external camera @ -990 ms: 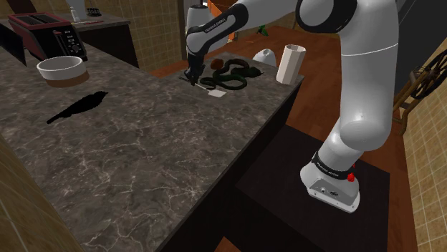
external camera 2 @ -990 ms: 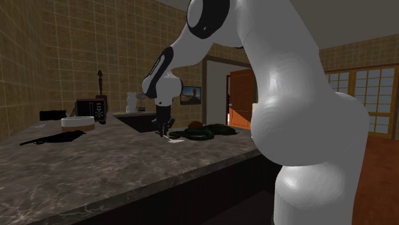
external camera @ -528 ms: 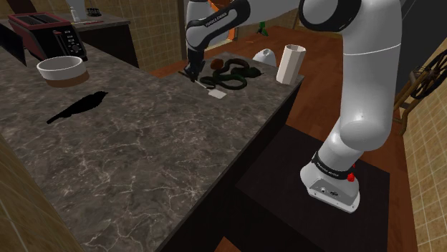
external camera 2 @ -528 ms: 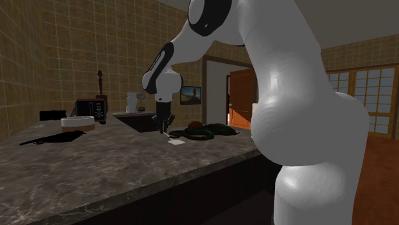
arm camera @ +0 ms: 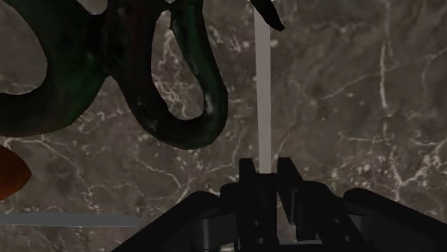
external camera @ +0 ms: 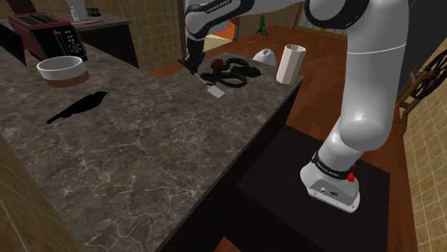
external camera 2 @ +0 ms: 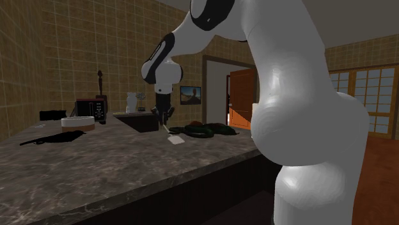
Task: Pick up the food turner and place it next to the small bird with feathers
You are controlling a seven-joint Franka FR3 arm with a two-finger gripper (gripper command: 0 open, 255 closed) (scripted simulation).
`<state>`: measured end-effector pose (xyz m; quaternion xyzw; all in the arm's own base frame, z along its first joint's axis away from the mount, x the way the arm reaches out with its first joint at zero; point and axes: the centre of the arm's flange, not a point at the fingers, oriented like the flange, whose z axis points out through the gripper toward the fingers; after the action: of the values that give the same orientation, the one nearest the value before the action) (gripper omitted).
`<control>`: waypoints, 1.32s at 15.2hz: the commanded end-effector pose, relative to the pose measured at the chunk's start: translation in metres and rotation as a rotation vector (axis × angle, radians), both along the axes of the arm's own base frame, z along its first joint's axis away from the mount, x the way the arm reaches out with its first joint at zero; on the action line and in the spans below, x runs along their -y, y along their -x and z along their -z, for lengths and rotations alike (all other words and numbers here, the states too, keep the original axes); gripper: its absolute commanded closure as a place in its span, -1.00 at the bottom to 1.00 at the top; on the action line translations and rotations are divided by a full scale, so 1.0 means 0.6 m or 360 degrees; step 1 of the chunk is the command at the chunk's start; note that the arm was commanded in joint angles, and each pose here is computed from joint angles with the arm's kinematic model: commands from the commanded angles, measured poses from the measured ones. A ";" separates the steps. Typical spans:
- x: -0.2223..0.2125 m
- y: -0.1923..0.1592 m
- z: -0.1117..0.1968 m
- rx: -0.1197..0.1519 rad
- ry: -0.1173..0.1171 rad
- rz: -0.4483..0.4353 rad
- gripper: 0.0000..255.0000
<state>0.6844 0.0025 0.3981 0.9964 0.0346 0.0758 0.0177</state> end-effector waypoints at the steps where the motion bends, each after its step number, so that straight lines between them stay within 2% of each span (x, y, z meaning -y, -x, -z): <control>1: 0.000 -0.001 -0.018 0.0001 0.0000 0.0000 1.00; 11: 0.000 -0.001 -0.099 0.0001 0.0000 0.0000 1.00; 20: -0.192 0.047 -0.099 0.0001 0.0000 0.0000 1.00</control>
<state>0.6582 0.1051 0.4570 0.9963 0.0351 0.0760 0.0176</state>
